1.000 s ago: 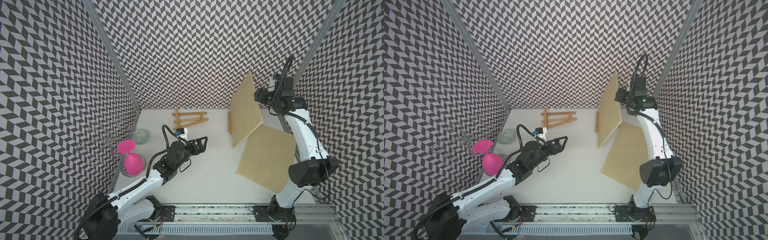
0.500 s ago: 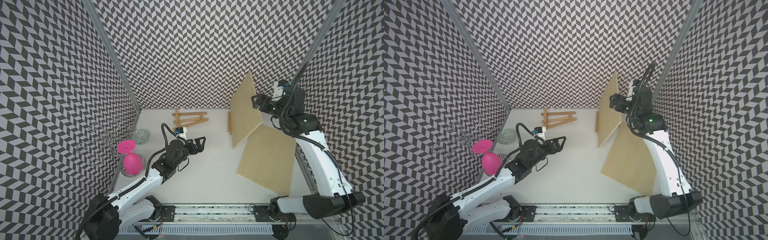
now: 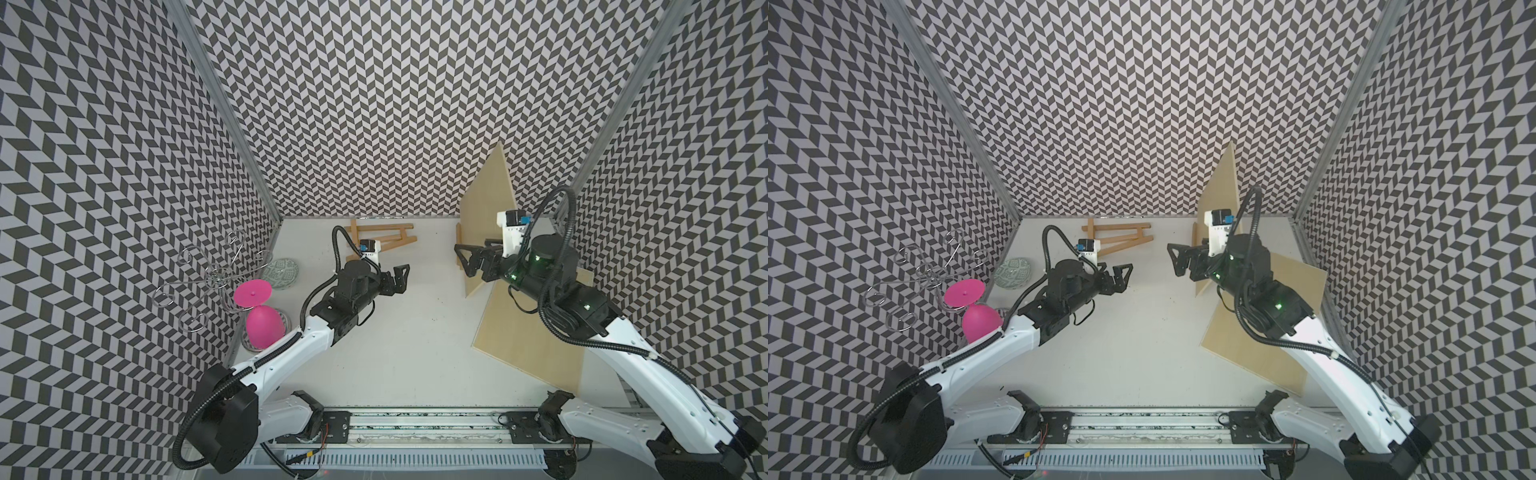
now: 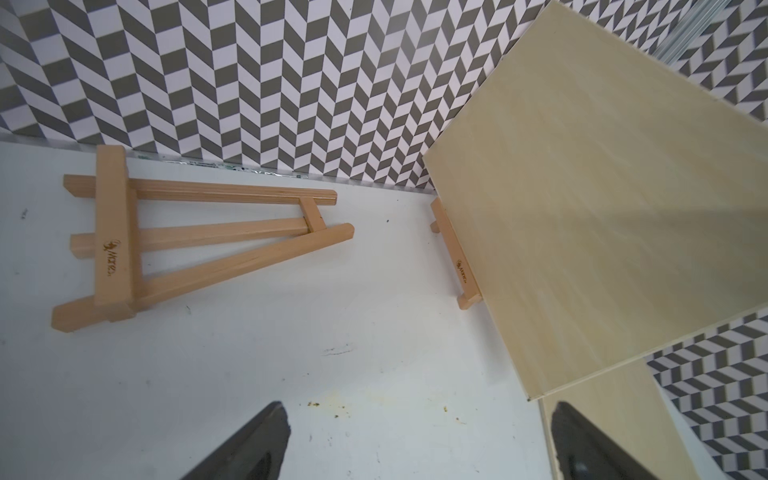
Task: Assemble the easel
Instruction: Move the easel to the center of the board.
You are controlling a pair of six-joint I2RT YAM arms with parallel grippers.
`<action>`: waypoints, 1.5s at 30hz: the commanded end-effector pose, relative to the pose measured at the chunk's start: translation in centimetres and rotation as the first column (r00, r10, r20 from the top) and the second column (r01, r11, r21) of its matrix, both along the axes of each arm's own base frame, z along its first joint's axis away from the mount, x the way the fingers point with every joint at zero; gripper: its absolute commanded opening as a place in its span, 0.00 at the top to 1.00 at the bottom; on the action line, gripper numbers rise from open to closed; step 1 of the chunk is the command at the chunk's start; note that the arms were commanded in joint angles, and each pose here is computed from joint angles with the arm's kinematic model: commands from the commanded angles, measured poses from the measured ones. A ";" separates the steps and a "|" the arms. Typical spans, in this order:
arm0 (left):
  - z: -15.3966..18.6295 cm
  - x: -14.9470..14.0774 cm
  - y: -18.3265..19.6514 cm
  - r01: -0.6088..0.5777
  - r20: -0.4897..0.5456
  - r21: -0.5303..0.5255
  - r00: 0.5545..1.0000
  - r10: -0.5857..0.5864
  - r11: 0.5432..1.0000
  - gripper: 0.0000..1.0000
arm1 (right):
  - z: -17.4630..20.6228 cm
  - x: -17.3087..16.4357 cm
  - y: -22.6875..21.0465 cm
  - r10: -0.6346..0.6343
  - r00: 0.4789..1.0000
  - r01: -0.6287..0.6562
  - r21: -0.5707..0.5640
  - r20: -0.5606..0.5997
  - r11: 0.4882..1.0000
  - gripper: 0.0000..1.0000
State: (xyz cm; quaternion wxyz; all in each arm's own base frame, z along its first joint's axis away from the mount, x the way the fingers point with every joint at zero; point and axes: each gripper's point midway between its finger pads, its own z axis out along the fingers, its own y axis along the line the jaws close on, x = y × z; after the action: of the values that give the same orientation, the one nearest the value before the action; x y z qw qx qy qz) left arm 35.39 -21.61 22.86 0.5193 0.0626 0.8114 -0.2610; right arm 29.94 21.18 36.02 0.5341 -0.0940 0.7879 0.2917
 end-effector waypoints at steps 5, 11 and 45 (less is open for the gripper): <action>-0.8 2.5 -0.6 0.106 0.091 0.218 0.988 -0.128 0.970 0.00 | -4.1 -1.0 2.0 0.067 0.994 -0.069 0.012 0.082 0.998 0.01; -3.4 4.7 -1.2 0.188 0.078 0.365 0.970 -0.231 0.912 0.00 | -9.9 -1.9 3.6 0.111 0.993 -0.112 0.003 0.050 0.994 0.01; -16.2 20.6 0.9 0.209 -0.164 0.561 0.976 -0.140 0.801 0.09 | -18.9 -1.7 4.4 0.124 0.991 -0.122 -0.040 0.057 0.992 0.01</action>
State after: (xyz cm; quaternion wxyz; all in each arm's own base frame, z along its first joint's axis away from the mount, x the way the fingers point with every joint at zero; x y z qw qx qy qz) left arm 55.09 -21.43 6.72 0.4061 0.2782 0.8682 -0.0630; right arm 28.02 25.18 16.00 0.5134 -0.1562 0.7885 0.3004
